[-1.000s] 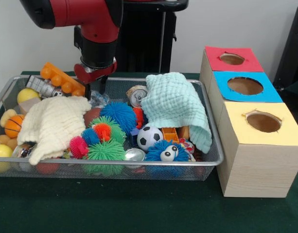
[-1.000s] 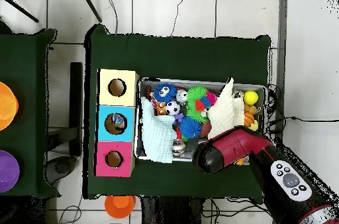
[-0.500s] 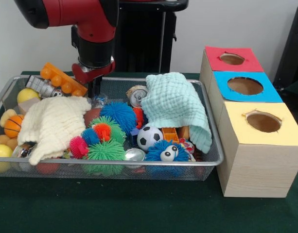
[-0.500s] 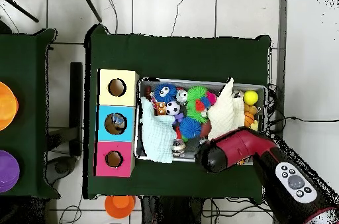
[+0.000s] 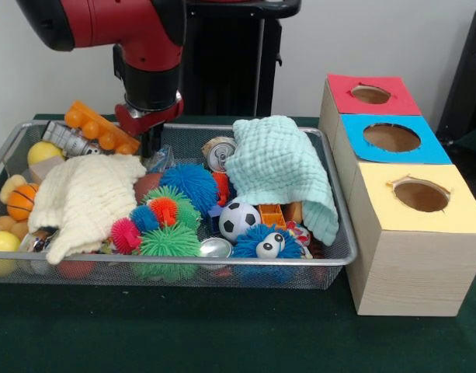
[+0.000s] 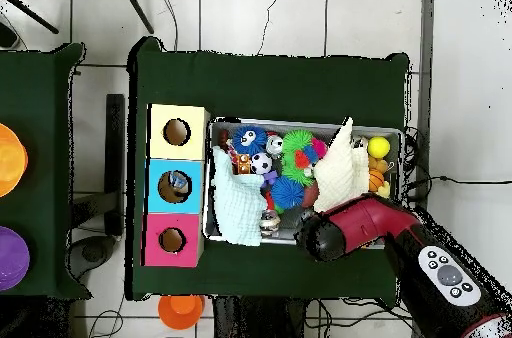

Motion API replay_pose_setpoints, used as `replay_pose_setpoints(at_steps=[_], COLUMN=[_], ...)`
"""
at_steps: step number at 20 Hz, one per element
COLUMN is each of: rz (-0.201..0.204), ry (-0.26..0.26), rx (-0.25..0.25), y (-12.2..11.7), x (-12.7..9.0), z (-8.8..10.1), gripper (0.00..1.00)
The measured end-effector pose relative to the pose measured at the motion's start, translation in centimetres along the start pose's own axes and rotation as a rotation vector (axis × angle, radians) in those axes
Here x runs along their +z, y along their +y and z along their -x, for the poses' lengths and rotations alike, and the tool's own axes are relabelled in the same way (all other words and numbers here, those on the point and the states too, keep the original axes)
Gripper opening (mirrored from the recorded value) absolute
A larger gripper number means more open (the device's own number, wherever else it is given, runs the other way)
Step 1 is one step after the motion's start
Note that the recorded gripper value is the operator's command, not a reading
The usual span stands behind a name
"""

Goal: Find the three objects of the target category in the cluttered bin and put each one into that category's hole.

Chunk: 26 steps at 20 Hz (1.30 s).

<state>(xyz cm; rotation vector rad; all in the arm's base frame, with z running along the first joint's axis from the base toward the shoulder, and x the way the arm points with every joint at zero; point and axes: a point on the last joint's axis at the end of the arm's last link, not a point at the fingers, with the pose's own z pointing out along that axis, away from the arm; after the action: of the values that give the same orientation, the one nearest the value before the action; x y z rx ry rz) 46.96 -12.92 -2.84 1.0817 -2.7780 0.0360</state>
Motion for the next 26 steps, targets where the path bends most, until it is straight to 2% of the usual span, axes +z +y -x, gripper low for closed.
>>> replay_pose_setpoints(at_steps=[6,10,15,19,26], rz=[0.006,0.02,0.04,0.029,-0.001], ry=[-0.016,-0.044,-0.087,-0.111,-0.125], rx=[0.019,0.054,0.121,0.147,0.122], y=[-0.5,-0.9,-1.5,-2.1,-2.2], x=[-0.4,-2.0,-5.7,-8.4,-10.0], z=[-0.4,-0.9,-1.8,-2.1,-1.2], gripper=[0.0,0.0,0.0,0.0,0.0])
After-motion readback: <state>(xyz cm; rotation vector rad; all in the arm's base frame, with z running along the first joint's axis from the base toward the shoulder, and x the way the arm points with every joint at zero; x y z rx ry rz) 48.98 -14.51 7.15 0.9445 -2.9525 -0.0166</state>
